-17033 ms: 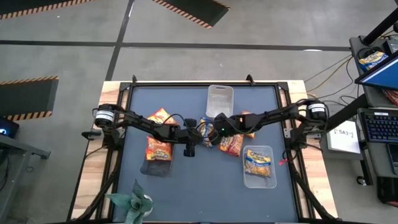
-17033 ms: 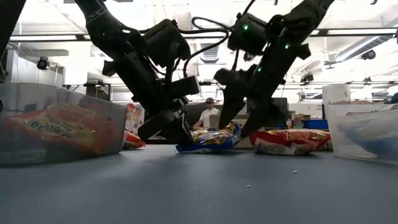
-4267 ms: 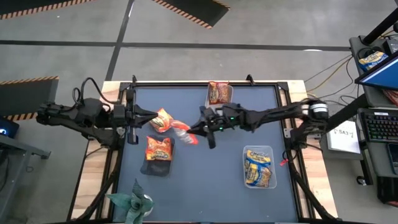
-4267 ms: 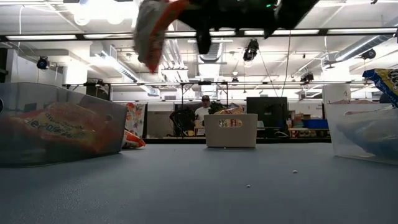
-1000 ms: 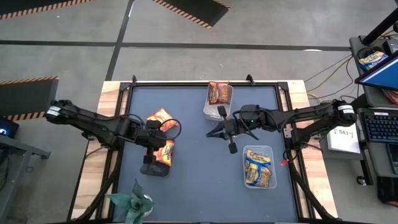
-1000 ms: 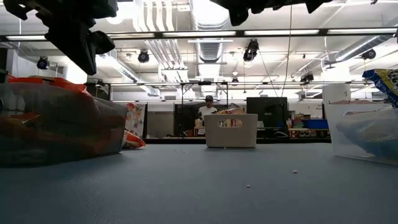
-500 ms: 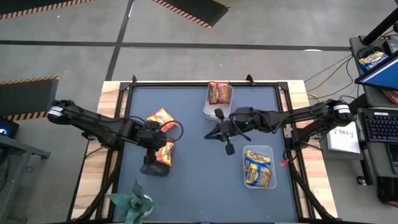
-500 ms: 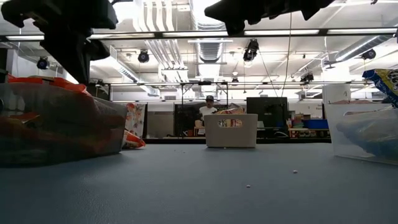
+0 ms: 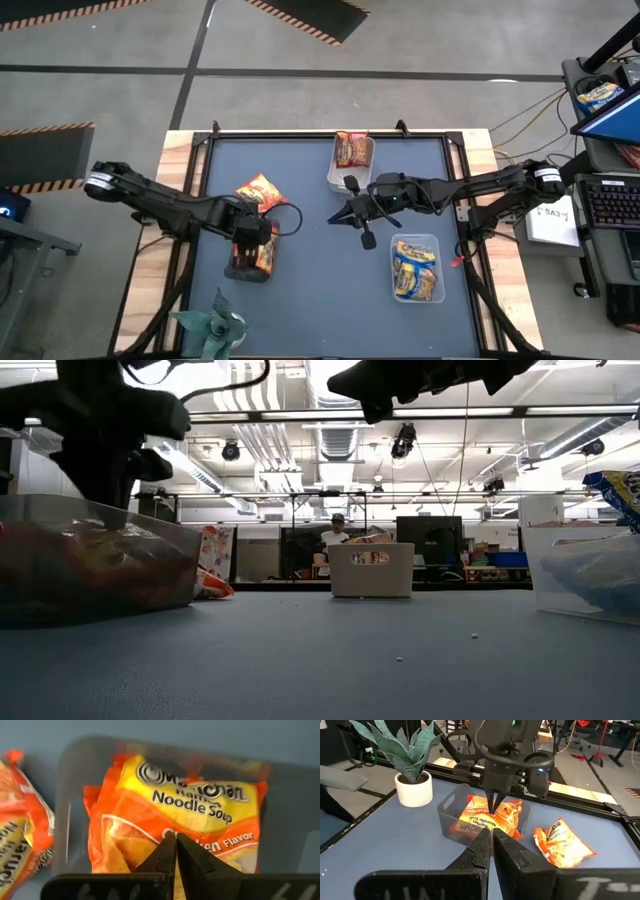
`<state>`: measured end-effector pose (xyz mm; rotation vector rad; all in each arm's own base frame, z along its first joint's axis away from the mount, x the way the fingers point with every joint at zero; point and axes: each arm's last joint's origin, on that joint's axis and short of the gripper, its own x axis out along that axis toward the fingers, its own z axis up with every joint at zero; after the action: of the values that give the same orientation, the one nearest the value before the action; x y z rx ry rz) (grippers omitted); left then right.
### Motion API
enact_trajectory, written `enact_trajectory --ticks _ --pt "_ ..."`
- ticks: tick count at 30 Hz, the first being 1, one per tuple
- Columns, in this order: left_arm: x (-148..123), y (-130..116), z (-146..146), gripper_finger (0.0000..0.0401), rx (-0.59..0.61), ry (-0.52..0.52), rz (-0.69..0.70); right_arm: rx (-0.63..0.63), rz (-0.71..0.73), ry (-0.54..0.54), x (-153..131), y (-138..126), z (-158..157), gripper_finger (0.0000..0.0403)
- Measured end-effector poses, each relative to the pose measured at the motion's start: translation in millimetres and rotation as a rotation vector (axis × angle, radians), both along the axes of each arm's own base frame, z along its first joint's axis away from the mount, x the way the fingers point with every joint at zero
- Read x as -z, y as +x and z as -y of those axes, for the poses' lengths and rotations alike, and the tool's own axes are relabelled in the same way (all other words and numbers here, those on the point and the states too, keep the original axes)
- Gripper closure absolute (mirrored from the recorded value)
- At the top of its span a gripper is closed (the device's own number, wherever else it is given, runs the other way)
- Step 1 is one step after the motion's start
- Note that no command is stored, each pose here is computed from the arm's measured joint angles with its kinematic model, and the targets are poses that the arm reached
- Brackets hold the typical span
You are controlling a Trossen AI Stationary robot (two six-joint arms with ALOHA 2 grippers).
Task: Sort Maruchan noodles
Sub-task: Put the right orange noodle pack into the black bin, then put the orange noodle pack into the black bin
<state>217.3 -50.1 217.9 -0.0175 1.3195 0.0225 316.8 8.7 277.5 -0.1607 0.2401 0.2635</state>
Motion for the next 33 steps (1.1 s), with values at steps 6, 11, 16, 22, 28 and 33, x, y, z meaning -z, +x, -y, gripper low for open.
enact_trajectory --ticks 6,11,16,22,28,33 --pt "-28.5 2.5 0.1 0.0401 0.060 -0.002 0.116 0.001 -0.015 0.002 1.3 -0.5 0.0 0.0394" --pt "-58.1 1.9 -4.7 0.0401 0.084 0.090 0.247 0.004 -0.071 0.001 4.8 -3.5 0.1 0.0394" --pt "-67.9 -0.1 -23.1 0.0401 0.031 0.165 0.283 0.032 -0.123 -0.009 5.7 -8.9 1.0 0.0394" --pt "-61.8 -1.7 -59.4 0.0401 -0.100 0.199 0.240 0.034 -0.155 -0.011 5.6 -13.7 1.1 0.0394" --pt "-61.7 -7.0 -100.8 0.0401 -0.266 0.166 0.229 0.034 -0.191 -0.014 14.0 -16.3 1.1 0.0394" --pt "-60.2 -15.8 -131.2 0.0401 -0.356 0.083 0.230 0.029 -0.166 -0.024 24.8 -18.7 1.1 0.0394"
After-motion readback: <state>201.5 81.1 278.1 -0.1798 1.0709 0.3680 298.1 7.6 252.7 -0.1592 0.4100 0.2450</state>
